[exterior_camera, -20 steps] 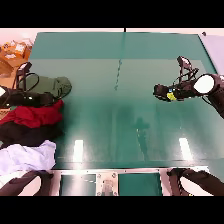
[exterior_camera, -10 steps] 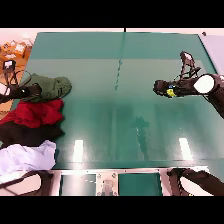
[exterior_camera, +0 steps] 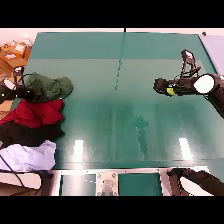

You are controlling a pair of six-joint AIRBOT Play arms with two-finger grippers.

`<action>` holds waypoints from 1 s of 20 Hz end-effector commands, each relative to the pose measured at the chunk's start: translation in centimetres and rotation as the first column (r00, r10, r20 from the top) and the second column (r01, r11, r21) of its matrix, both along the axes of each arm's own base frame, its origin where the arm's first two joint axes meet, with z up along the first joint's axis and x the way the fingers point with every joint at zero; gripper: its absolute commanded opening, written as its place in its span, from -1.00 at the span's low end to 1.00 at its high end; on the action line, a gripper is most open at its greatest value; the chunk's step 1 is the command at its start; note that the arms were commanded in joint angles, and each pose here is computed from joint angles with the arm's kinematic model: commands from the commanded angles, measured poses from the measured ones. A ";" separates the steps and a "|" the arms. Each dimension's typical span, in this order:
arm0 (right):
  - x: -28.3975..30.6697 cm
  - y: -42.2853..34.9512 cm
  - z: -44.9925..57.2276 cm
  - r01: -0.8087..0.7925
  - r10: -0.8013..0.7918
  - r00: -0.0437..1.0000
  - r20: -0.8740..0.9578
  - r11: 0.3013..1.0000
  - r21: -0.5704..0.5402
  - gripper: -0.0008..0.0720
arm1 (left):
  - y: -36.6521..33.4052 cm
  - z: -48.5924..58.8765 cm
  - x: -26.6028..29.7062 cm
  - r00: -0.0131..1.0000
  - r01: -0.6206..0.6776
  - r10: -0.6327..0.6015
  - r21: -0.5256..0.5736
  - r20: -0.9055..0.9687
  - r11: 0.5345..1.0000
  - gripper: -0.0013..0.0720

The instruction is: Fold the shirts.

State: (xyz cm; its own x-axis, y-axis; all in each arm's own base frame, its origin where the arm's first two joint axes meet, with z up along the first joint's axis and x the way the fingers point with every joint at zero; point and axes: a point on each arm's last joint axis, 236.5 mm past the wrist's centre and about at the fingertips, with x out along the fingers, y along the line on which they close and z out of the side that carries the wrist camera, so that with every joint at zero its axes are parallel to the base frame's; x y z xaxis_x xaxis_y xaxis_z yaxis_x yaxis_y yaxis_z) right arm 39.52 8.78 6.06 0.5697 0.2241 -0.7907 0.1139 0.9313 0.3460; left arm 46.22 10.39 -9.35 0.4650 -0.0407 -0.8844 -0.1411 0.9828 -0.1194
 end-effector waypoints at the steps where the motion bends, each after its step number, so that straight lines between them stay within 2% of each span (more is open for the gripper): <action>1: 0.2 -0.6 0.2 0.014 -0.014 1.000 0.002 1.000 0.001 -0.50 | -1.4 3.3 1.2 0.999 0.039 -0.040 -0.069 -0.013 0.997 -0.91; 2: 0.2 -1.2 0.3 0.028 -0.028 1.000 -0.004 1.000 0.000 -0.66 | -2.1 6.6 2.7 0.998 0.056 -0.053 -0.081 0.046 0.995 -0.91; 3: 0.1 -2.0 0.4 0.042 -0.042 0.999 -0.015 0.999 -0.004 -0.68 | -3.0 10.1 4.0 0.991 0.080 -0.071 -0.079 0.111 0.994 -0.91; 4: -0.1 -3.0 0.5 0.059 -0.059 0.998 -0.032 0.998 -0.009 -0.87 | -4.6 14.2 5.1 0.979 0.105 -0.090 -0.077 0.183 0.991 -0.91; 5: -0.3 -4.0 0.4 0.066 -0.067 0.997 -0.049 0.998 -0.020 -0.93 | -6.8 17.9 5.8 0.960 0.149 -0.126 -0.075 0.251 0.986 -0.91; 7: -1.1 -6.2 0.1 0.109 -0.111 0.989 -0.095 0.994 -0.025 -0.93 | -13.1 25.0 5.7 0.899 0.269 -0.221 -0.077 0.379 0.960 -0.91; 9: -1.6 -8.1 -0.2 0.155 -0.157 0.980 -0.125 0.987 -0.028 -0.94 | -20.8 29.8 3.8 0.821 0.415 -0.331 -0.089 0.465 0.905 -0.91; 12: -2.3 -10.2 -0.5 0.190 -0.193 0.970 -0.149 0.981 -0.038 -0.94 | -31.8 31.3 -0.4 0.736 0.603 -0.469 -0.157 0.489 0.782 -0.91; 15: -2.6 -11.0 -0.6 0.206 -0.209 0.964 -0.163 0.978 -0.040 -0.94 | -40.2 27.8 -4.6 0.689 0.705 -0.584 -0.213 0.429 0.676 -0.90; 18: -2.6 -11.0 -0.6 0.207 -0.211 0.964 -0.164 0.977 -0.040 -0.94 | -45.9 21.5 -8.2 0.653 0.757 -0.689 -0.264 0.314 0.598 -0.90; 19: -2.7 -11.0 -0.7 0.207 -0.210 0.963 -0.166 0.978 -0.039 -0.93 | -46.9 19.4 -9.0 0.645 0.764 -0.714 -0.278 0.273 0.583 -0.55; 20: -2.7 -10.9 -0.7 0.206 -0.209 0.963 -0.170 0.978 -0.036 -0.93 | -47.3 18.1 -9.1 0.657 0.750 -0.714 -0.300 0.242 0.589 0.32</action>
